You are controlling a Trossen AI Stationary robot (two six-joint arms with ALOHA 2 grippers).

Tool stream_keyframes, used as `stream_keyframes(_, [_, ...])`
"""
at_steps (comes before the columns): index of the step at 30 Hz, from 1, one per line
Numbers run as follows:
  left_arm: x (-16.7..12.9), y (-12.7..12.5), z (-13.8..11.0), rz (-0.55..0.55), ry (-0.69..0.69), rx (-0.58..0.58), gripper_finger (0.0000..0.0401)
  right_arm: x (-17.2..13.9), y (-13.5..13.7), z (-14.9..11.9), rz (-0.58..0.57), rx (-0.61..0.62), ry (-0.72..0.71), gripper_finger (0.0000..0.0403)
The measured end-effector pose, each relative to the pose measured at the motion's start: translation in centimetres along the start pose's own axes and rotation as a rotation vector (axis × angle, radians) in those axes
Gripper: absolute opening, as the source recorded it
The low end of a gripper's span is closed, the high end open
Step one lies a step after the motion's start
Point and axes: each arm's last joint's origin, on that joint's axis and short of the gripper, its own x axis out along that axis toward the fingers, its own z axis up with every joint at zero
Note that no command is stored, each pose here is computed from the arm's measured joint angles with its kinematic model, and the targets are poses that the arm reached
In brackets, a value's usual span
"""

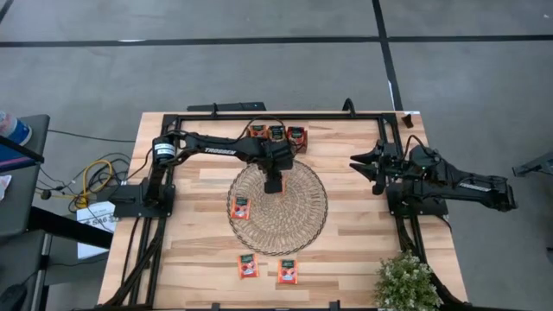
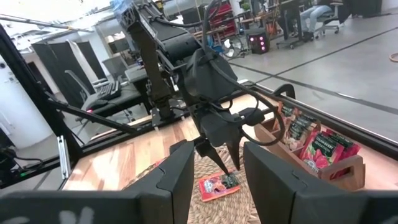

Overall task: Pick & Place Tea
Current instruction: Put the orange tea bag into the left section of the wooden organizer

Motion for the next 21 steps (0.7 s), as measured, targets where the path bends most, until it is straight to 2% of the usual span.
stream_keyframes(18, [1.8, 0.4, -0.7, -0.018, 0.068, -0.005, 0.0097, 0.0, 0.1, 0.2, 0.031, -0.016, -0.021, 0.013])
stream_keyframes(21, [2.1, 0.3, -0.9, -0.05, 0.085, -0.009, 0.0097, 0.0, 0.1, 0.2, 0.032, -0.016, -0.021, 0.013])
